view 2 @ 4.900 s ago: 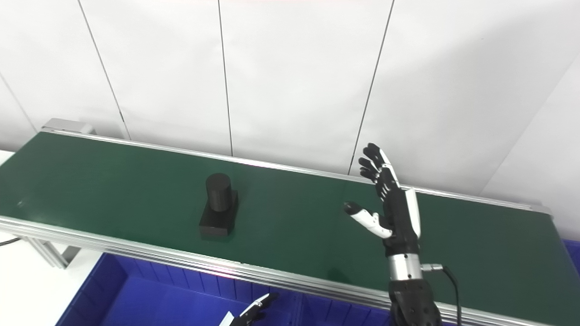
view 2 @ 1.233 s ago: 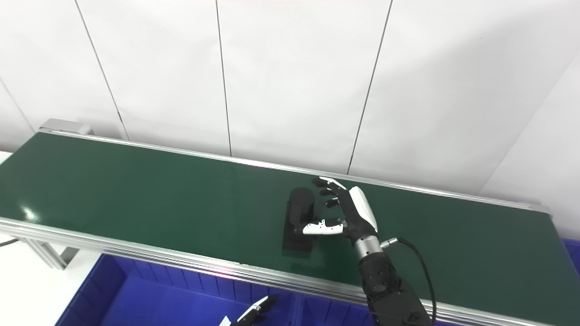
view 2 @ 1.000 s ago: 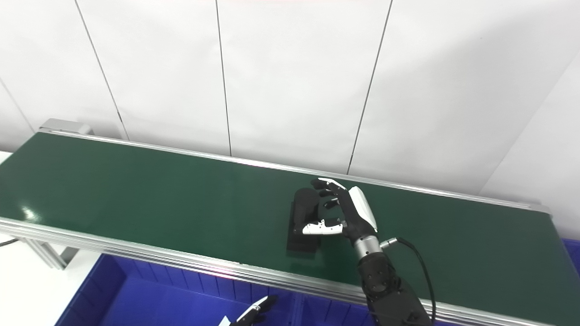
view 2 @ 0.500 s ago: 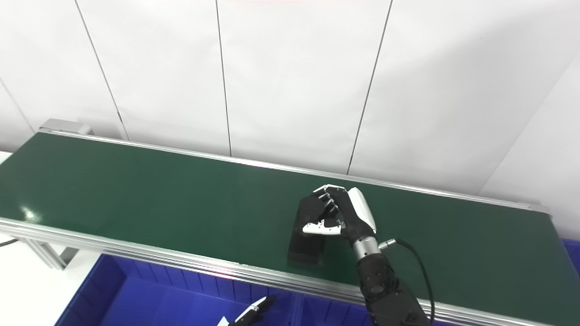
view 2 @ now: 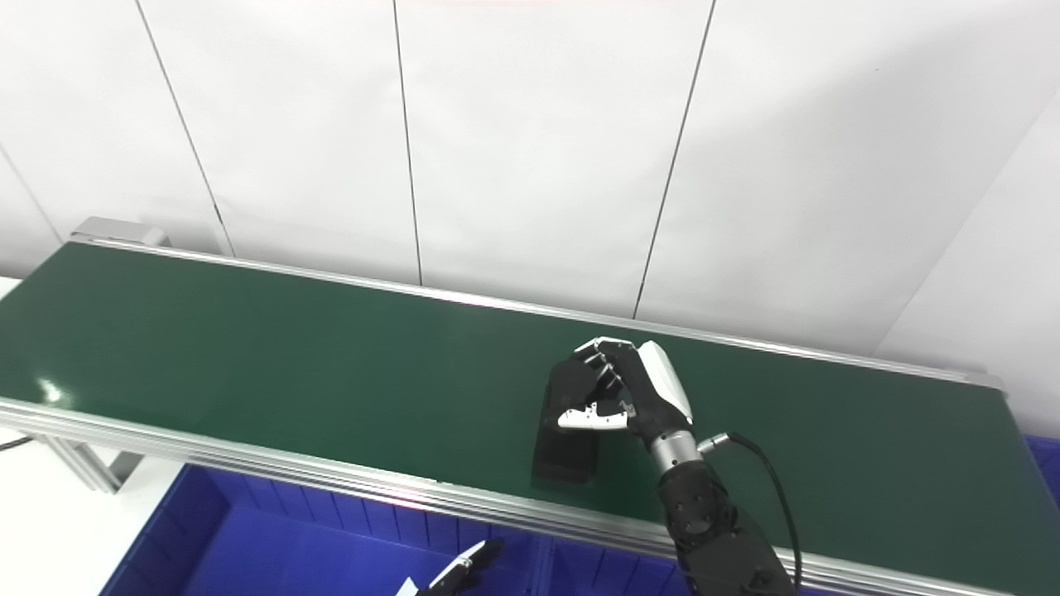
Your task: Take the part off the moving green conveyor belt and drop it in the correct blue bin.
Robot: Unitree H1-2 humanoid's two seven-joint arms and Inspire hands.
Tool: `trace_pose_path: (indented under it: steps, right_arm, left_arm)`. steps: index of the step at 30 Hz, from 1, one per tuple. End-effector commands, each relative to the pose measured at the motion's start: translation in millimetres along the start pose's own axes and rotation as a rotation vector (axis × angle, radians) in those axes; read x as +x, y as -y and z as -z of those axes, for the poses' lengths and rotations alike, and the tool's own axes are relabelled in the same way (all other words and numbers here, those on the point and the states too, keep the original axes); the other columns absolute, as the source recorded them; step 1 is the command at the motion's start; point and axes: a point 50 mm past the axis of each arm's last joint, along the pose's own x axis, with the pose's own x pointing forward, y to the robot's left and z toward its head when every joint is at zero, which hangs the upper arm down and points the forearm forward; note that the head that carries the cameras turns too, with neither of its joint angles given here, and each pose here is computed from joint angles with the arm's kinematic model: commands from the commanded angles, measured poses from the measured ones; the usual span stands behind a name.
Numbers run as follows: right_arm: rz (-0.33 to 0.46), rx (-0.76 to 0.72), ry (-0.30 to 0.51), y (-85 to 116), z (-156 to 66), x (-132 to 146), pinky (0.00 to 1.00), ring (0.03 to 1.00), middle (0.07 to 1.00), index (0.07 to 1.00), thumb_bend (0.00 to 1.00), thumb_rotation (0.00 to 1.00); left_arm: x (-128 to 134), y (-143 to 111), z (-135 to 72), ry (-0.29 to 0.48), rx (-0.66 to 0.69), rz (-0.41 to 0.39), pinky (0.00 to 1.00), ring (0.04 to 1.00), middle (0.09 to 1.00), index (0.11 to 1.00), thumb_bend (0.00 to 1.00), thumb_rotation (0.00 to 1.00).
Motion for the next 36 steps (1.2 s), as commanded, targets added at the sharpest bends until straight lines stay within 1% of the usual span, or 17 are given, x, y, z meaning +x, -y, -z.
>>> trace_pose_path:
  steps: [1, 3, 8, 9, 11, 16, 18, 21, 22, 24, 26, 29, 32, 33, 36]
  right_arm:
    - [0.033, 0.0, 0.074, 12.8, -22.2, 10.2, 0.25, 0.321, 0.422, 0.529, 0.52, 0.0]
    - [0.04, 0.004, 0.097, 14.1, -27.4, 6.0, 0.26, 0.335, 0.423, 0.529, 0.52, 0.0]
    - [0.079, 0.029, 0.149, 18.2, -42.3, -2.9, 0.29, 0.358, 0.428, 0.527, 0.52, 0.0]
    - [0.088, 0.039, 0.156, 19.2, -45.4, -5.1, 0.27, 0.333, 0.42, 0.525, 0.52, 0.0]
    - [0.113, 0.047, 0.174, 21.3, -50.1, -12.1, 0.26, 0.323, 0.418, 0.525, 0.52, 0.0]
    - [0.16, 0.058, 0.186, 25.3, -51.3, -27.4, 0.26, 0.325, 0.423, 0.523, 0.52, 0.0]
    - [0.187, 0.06, 0.186, 28.8, -51.2, -37.3, 0.24, 0.303, 0.415, 0.525, 0.52, 0.0]
    - [0.217, 0.047, 0.188, 35.7, -49.8, -55.9, 0.25, 0.308, 0.416, 0.525, 0.52, 0.0]
    - [0.228, 0.047, 0.188, 39.0, -47.9, -65.0, 0.25, 0.307, 0.416, 0.524, 0.52, 0.0]
    - [0.25, 0.046, 0.174, 45.5, -44.4, -82.2, 0.24, 0.302, 0.416, 0.523, 0.52, 0.0]
    - [0.264, 0.047, 0.157, 49.0, -43.9, -92.6, 0.24, 0.301, 0.416, 0.523, 0.52, 0.0]
    - [0.283, 0.053, 0.129, 53.6, -41.4, -113.3, 0.24, 0.3, 0.416, 0.525, 0.52, 0.0]
    - [0.323, 0.064, 0.091, 56.9, -37.3, -142.2, 0.24, 0.306, 0.419, 0.525, 0.52, 0.0]
    - [0.332, 0.071, 0.079, 57.2, -36.6, -148.1, 0.25, 0.309, 0.417, 0.524, 0.52, 0.0]
    - [0.352, 0.07, 0.042, 57.7, -35.9, -164.5, 0.24, 0.306, 0.414, 0.525, 0.52, 0.0]
  left_arm:
    - [6.1, -0.3, -9.2, 0.058, -0.022, -0.003, 0.92, 0.939, 0.933, 0.907, 0.91, 0.79]
    - [7.0, -0.9, -9.7, 0.058, -0.028, -0.004, 0.95, 0.961, 0.947, 0.913, 0.93, 0.79]
    - [12.0, -4.1, -13.7, 0.07, -0.044, -0.002, 0.97, 0.982, 0.969, 0.941, 0.92, 0.8]
    - [12.6, -4.9, -14.5, 0.072, -0.049, -0.001, 0.99, 0.993, 0.982, 0.96, 0.91, 0.81]
    - [13.4, -6.4, -15.9, 0.073, -0.068, -0.003, 0.99, 0.999, 0.994, 0.976, 0.9, 0.83]
    - [14.2, -10.4, -17.5, 0.073, -0.095, -0.01, 0.99, 1.0, 1.0, 0.998, 0.91, 0.89]
    - [14.9, -13.0, -18.9, 0.078, -0.103, -0.008, 1.0, 1.0, 1.0, 1.0, 0.91, 0.91]
    - [14.8, -18.4, -23.3, 0.098, -0.096, -0.009, 1.0, 1.0, 1.0, 1.0, 0.9, 0.97]
    - [14.2, -21.0, -25.0, 0.104, -0.104, -0.005, 1.0, 1.0, 1.0, 1.0, 0.9, 0.97]
    - [13.3, -25.9, -28.3, 0.116, -0.111, -0.008, 1.0, 1.0, 1.0, 1.0, 0.88, 0.99]
    - [12.8, -30.0, -30.4, 0.125, -0.112, -0.013, 1.0, 1.0, 1.0, 1.0, 0.85, 1.0]
    - [11.7, -37.0, -32.0, 0.134, -0.109, -0.018, 1.0, 1.0, 1.0, 1.0, 0.78, 1.0]
    - [12.1, -48.2, -34.6, 0.147, -0.12, -0.024, 1.0, 1.0, 1.0, 1.0, 0.78, 0.98]
    - [12.1, -51.3, -35.6, 0.152, -0.125, -0.024, 1.0, 1.0, 1.0, 1.0, 0.8, 0.96]
    - [12.8, -61.2, -39.0, 0.169, -0.137, -0.024, 0.98, 0.994, 0.998, 1.0, 0.8, 0.94]
